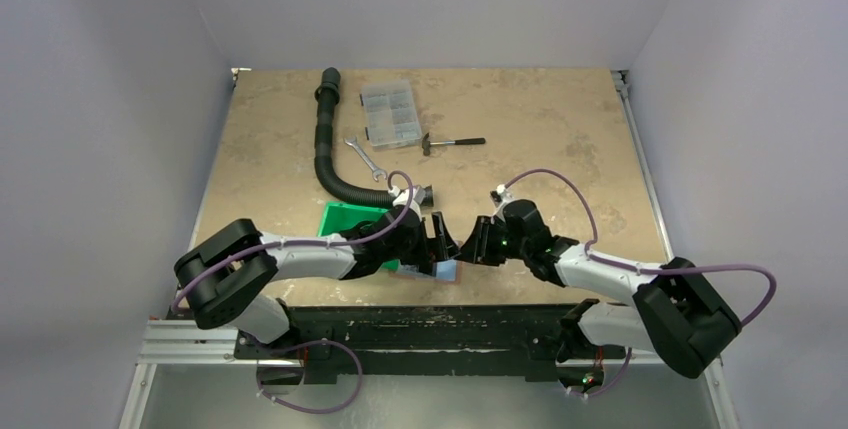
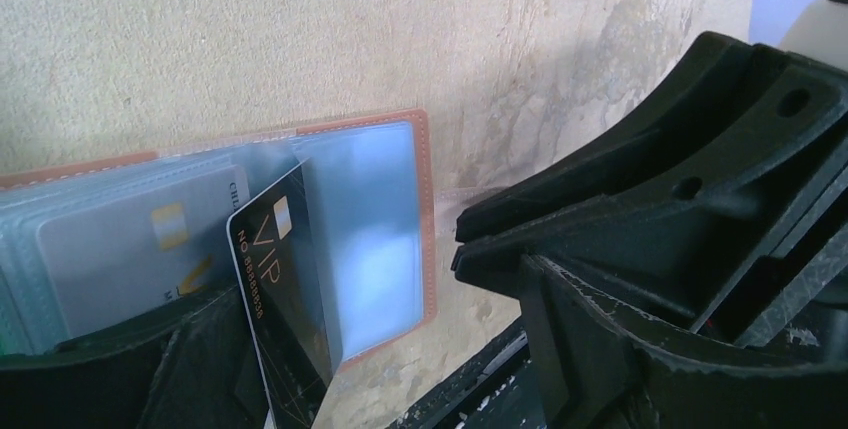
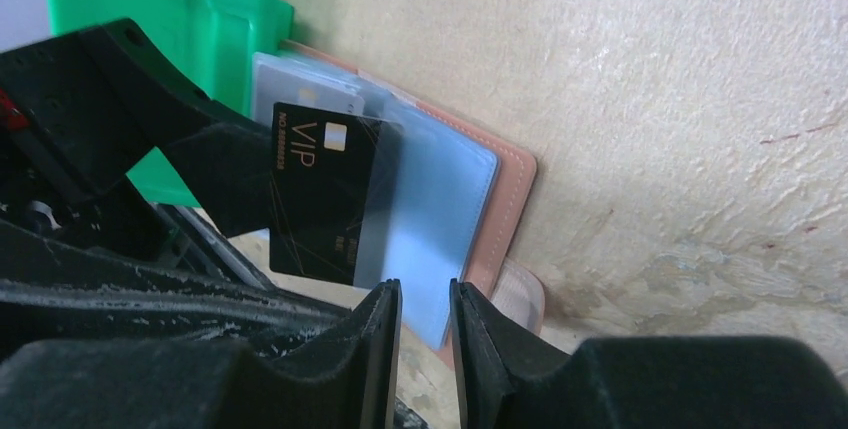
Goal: Put the credit cards into the card holder
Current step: Insert the credit card into the card holder.
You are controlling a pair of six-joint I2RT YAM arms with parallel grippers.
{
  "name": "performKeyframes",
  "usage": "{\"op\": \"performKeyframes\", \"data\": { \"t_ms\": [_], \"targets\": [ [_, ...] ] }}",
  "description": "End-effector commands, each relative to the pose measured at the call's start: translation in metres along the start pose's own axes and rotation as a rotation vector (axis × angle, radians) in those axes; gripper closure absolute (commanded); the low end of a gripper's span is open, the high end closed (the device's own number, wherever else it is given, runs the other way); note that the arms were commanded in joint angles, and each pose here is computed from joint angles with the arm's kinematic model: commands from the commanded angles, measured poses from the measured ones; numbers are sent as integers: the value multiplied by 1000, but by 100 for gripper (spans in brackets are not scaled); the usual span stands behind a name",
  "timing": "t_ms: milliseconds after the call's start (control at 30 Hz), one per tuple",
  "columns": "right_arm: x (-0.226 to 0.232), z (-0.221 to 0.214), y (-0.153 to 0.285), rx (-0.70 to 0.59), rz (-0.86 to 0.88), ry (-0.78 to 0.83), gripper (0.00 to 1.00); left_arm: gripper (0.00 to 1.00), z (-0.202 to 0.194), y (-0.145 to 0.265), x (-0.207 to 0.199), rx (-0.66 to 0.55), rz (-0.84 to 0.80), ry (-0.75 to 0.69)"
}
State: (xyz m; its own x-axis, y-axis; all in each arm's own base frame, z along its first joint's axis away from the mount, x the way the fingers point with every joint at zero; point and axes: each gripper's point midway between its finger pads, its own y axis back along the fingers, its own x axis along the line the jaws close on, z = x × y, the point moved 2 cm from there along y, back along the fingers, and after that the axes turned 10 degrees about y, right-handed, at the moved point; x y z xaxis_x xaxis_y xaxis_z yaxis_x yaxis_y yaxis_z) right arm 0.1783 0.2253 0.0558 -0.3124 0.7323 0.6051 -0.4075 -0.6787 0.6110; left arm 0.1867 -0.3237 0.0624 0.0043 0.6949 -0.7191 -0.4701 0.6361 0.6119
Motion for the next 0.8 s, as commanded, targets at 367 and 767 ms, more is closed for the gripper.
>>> {"op": "performKeyframes", "data": {
  "t_ms": [367, 767],
  "targets": [
    [4, 19, 12, -84, 58, -73, 66, 10, -1, 9, 1, -20, -57, -2],
    [-8, 50, 14, -97, 97, -125, 62, 11, -4, 3, 5, -5, -57, -19]
  ]
}}
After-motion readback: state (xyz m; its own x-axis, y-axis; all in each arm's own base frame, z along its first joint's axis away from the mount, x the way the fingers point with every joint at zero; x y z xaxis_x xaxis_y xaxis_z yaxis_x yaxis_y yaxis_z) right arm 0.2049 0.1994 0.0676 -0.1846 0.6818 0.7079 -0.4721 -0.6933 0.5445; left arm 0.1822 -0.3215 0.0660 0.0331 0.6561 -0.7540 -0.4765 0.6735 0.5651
